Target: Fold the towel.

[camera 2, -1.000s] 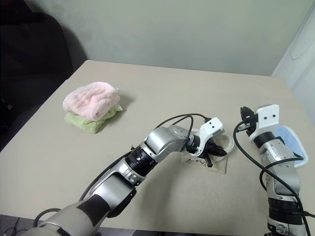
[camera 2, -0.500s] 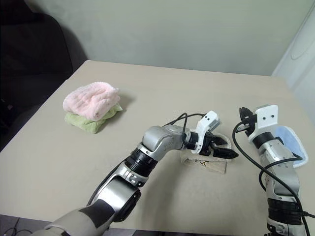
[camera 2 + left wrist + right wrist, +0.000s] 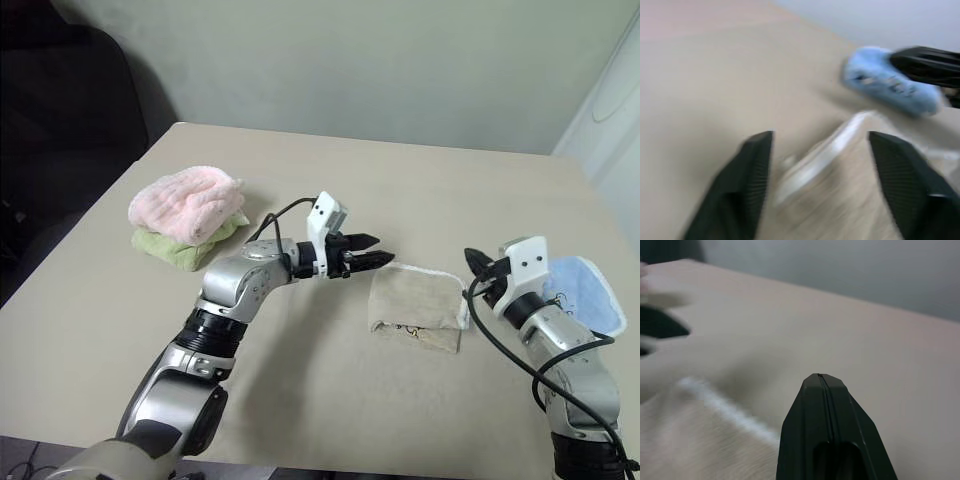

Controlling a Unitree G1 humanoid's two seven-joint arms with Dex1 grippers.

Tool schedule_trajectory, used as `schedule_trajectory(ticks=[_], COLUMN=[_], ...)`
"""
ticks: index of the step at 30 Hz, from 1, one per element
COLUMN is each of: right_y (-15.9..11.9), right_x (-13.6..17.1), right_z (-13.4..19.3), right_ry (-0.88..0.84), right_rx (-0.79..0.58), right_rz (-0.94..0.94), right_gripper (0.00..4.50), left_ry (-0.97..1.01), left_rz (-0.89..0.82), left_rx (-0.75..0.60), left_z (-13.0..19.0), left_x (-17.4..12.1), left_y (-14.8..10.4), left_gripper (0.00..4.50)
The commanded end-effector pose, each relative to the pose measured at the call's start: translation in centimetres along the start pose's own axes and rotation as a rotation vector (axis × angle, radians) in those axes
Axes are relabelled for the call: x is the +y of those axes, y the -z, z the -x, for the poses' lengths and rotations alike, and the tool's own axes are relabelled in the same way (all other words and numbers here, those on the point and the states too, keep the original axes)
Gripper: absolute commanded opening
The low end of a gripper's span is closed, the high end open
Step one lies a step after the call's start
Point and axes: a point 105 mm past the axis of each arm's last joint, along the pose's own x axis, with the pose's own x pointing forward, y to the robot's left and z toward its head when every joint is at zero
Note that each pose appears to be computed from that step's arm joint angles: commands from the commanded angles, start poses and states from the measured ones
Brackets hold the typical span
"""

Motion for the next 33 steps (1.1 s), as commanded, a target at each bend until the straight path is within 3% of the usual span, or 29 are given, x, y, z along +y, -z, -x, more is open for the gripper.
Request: schedule_trajectory(ticks=[1, 5, 6, 13, 17, 23, 28, 33], right_y=[-0.9, -0.4, -0.3, 2.6, 5.6, 9.0, 8.6, 4.4], right_x=[1.7, 2.6, 2.8, 3.6, 3.7, 3.7, 3.7, 3.3], right_z=[0.0, -0.4, -0.4, -0.6, -0.7, -0.6, -0.6, 0.0], right_ry=[-0.077, -0.107, -0.111, -0.121, -0.107, -0.091, -0.090, -0.103], right_rx=[-0.028, -0.011, -0.008, 0.068, 0.137, 0.207, 0.181, 0.062], right_rz=[0.003, -0.010, -0.012, -0.057, -0.095, -0.125, -0.115, -0.073], right_gripper=[0.00, 0.00, 0.00, 0.00, 0.00, 0.00, 0.00, 0.00], left_ry=[0.084, 0.153, 0.170, 0.222, 0.201, 0.175, 0.177, 0.208], left_rz=[-0.115, -0.139, -0.145, -0.172, -0.165, -0.143, -0.109, -0.010], left_rx=[-0.053, -0.061, -0.058, 0.083, 0.176, 0.240, 0.188, -0.044], left_z=[-0.5, -1.3, -1.5, -3.9, -4.5, -4.7, -4.6, -2.7], left_x=[-1.4, -2.6, -3.0, -4.3, -3.6, -2.7, -2.7, -3.1], left_y=[-1.2, -1.1, -1.0, 2.9, 5.9, 8.2, 7.7, 2.6], left_gripper=[1.63, 0.17, 0.08, 0.08, 0.08, 0.08, 0.08, 0.08])
